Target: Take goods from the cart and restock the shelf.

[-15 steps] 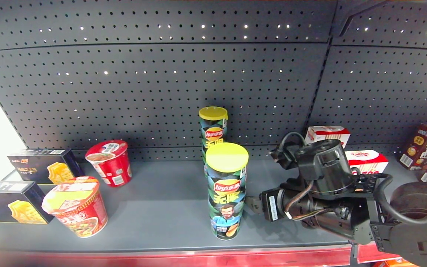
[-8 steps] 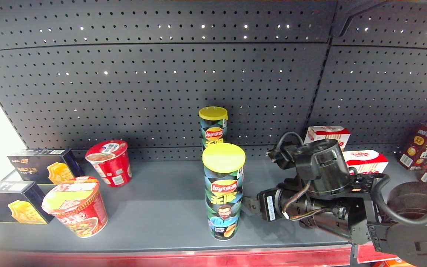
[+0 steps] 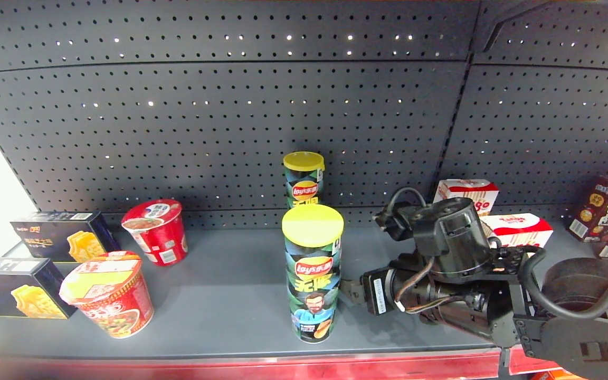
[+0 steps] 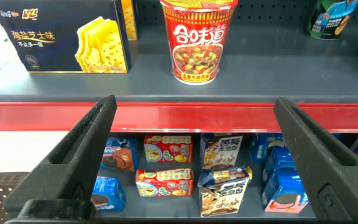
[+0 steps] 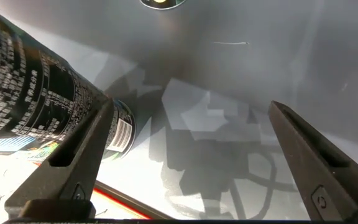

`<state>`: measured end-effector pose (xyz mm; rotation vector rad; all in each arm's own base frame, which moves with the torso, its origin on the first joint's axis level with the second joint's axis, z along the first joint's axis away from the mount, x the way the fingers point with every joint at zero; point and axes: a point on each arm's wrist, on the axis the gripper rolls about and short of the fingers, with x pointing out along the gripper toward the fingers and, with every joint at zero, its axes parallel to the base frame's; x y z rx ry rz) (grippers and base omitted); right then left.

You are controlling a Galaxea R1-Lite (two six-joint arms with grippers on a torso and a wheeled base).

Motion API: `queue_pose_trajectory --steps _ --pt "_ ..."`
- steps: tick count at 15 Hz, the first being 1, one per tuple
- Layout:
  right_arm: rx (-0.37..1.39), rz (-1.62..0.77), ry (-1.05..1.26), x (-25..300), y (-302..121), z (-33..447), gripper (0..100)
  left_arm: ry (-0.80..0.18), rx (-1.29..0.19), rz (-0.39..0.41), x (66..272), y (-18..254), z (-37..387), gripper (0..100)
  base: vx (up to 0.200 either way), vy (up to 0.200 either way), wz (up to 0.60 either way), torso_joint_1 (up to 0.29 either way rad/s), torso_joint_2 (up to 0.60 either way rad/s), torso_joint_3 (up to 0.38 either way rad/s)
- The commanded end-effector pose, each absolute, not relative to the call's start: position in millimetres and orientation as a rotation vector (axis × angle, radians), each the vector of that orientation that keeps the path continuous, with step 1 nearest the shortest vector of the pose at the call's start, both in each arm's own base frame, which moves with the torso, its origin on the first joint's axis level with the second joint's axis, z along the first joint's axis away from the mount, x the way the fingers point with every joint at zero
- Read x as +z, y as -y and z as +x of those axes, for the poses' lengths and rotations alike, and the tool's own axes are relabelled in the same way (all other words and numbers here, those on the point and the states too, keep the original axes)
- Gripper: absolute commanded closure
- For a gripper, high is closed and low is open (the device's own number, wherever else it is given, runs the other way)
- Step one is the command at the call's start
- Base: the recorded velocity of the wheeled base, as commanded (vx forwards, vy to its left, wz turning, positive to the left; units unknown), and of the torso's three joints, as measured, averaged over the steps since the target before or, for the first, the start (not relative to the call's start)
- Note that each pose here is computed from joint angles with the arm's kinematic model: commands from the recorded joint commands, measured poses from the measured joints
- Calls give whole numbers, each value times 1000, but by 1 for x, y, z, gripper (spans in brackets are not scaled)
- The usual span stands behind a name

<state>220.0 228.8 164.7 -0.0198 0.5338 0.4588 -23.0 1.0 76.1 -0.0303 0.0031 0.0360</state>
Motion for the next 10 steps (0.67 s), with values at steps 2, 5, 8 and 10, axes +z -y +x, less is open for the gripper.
queue_pose_trajectory --steps 2,5,8,10 --pt "462 -23 -535 164 -230 218 0 -4 37 -31 76 -1 -23 0 0 0 0 0 0 0" --pt "447 -25 -557 159 -224 215 0 -4 37 -31 76 -1 -23 0 0 0 0 0 0 0" --pt "432 -32 -570 154 -218 214 0 -6 38 -31 76 -1 -23 0 0 0 0 0 0 0" --pt "440 -21 -557 160 -215 213 0 -4 37 -31 76 -1 -23 0 0 0 0 0 0 0"
